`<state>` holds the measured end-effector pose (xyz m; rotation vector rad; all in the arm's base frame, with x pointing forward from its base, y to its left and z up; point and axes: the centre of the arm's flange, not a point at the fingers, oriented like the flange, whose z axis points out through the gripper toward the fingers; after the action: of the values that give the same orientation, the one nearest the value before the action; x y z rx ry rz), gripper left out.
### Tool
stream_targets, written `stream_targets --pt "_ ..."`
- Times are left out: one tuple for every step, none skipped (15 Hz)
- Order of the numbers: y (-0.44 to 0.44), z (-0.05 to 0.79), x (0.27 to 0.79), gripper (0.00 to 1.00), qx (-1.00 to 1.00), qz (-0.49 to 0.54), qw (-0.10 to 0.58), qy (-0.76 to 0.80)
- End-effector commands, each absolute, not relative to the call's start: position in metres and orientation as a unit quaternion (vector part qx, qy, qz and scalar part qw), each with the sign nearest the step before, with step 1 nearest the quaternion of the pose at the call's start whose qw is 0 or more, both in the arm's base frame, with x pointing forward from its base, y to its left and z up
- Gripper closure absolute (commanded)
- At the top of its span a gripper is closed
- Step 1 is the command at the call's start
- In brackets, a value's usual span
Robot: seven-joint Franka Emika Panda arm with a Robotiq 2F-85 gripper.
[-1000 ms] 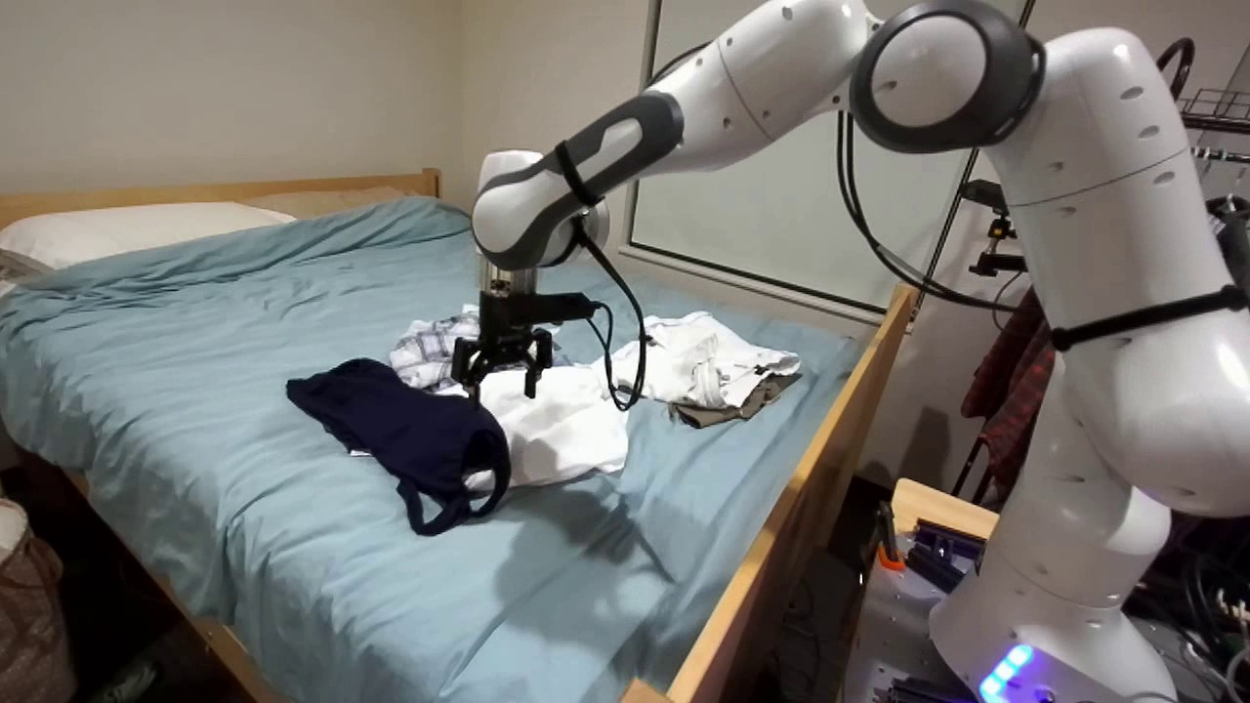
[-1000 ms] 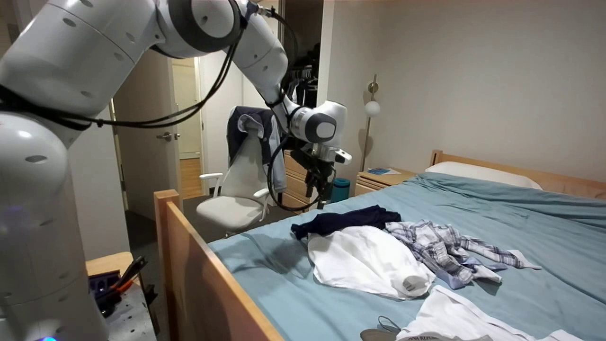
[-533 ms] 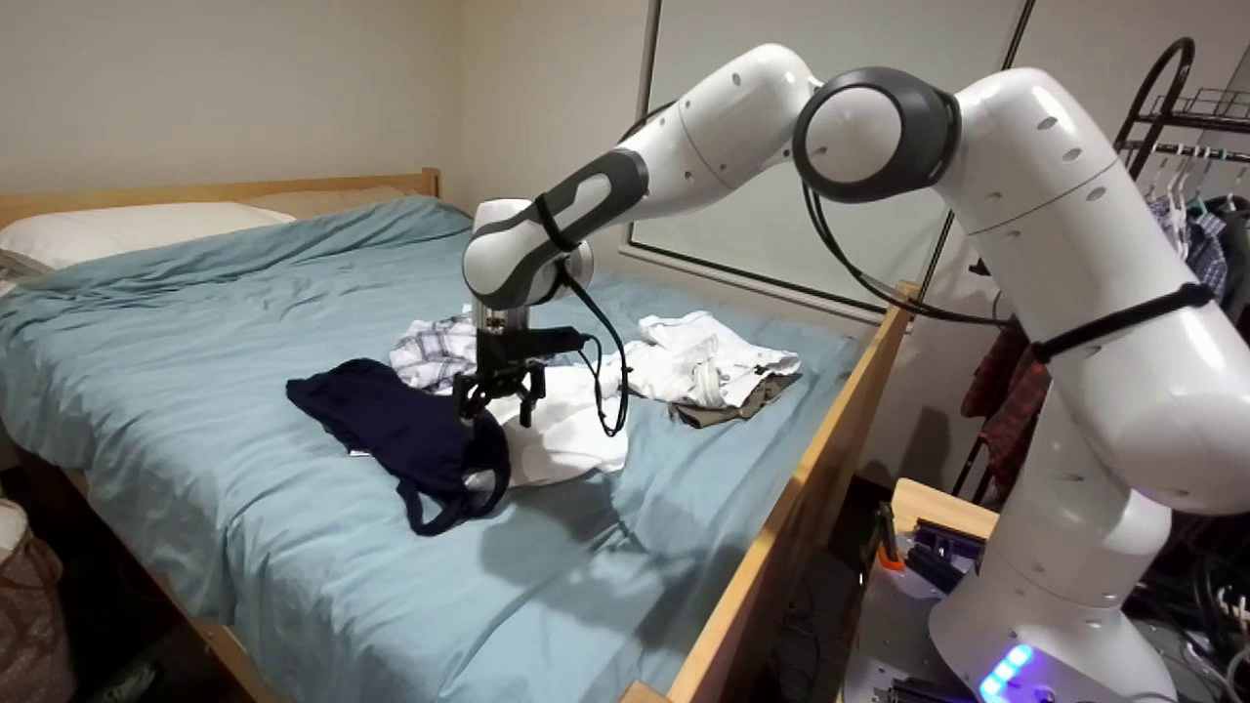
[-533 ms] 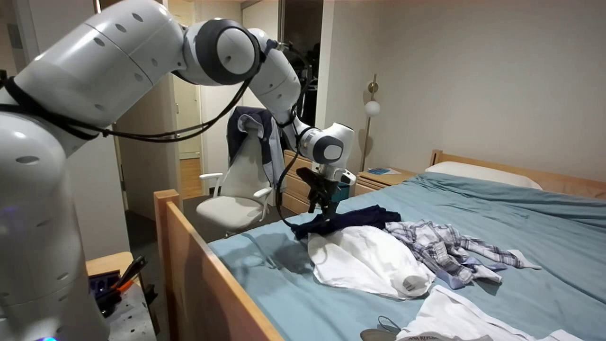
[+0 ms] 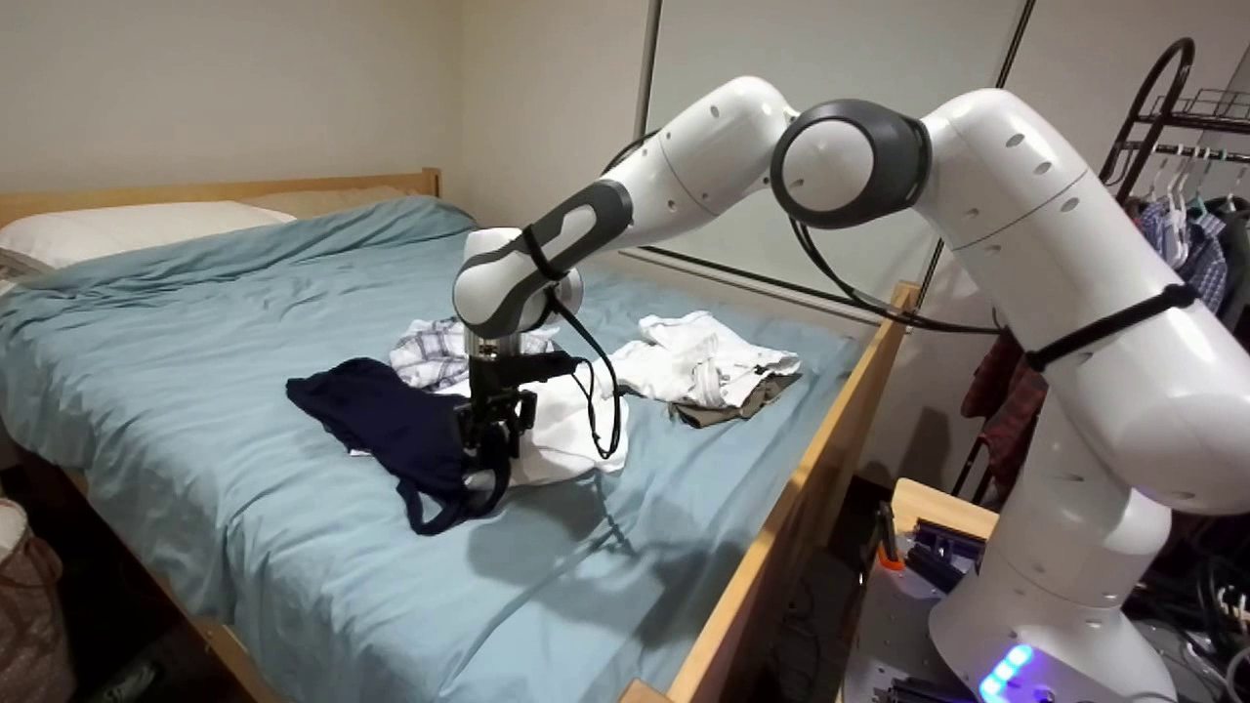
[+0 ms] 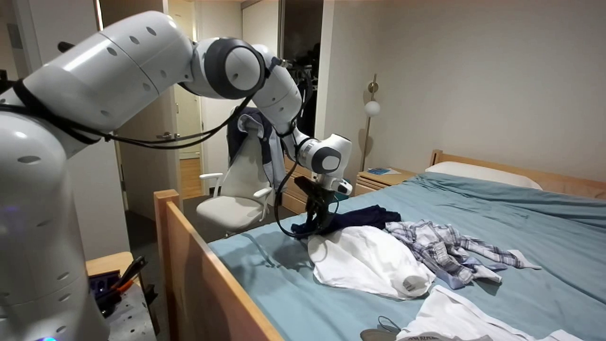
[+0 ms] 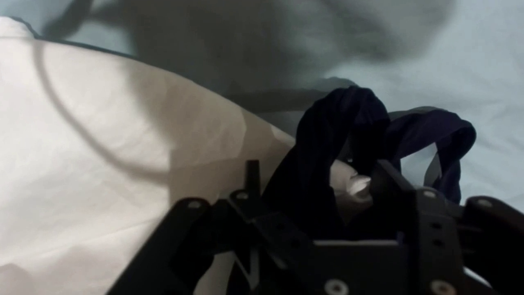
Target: Fold the dark blue vest in half from top to bottom
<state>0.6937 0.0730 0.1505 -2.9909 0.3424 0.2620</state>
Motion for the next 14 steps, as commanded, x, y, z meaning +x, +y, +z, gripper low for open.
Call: stream_targets --pt "0.069 0.141 0.698 0.61 -0.988 0.095 0.062 0.102" --pt "0.068 0.140 0.696 0.66 -0.988 0.098 0.062 0.101" --pt "0.068 0.142 0.693 0.74 -0.988 0.099 0.061 0.100" --pt "0.068 0.144 0.692 0.80 -0.988 0.099 0.060 0.099" --pt "0.069 0.150 0.691 0.87 -0.989 0.096 0.062 0.096" --pt "0.070 0.154 0.690 0.91 -0.989 0.094 0.061 0.096" --pt "0.071 0.161 0.688 0.94 -0.990 0.093 0.061 0.089" --pt "0.072 0.167 0.688 0.95 -0.991 0.089 0.060 0.085" --pt "0.071 0.178 0.687 0.96 -0.991 0.084 0.057 0.083" --pt "0.069 0.188 0.686 0.97 -0.992 0.082 0.058 0.080" --pt "0.065 0.206 0.683 0.95 -0.991 0.082 0.056 0.086" --pt "0.062 0.219 0.681 0.94 -0.992 0.076 0.055 0.087" --pt "0.057 0.237 0.679 0.93 -0.992 0.067 0.050 0.090" --pt "0.054 0.252 0.680 0.93 -0.993 0.060 0.050 0.091"
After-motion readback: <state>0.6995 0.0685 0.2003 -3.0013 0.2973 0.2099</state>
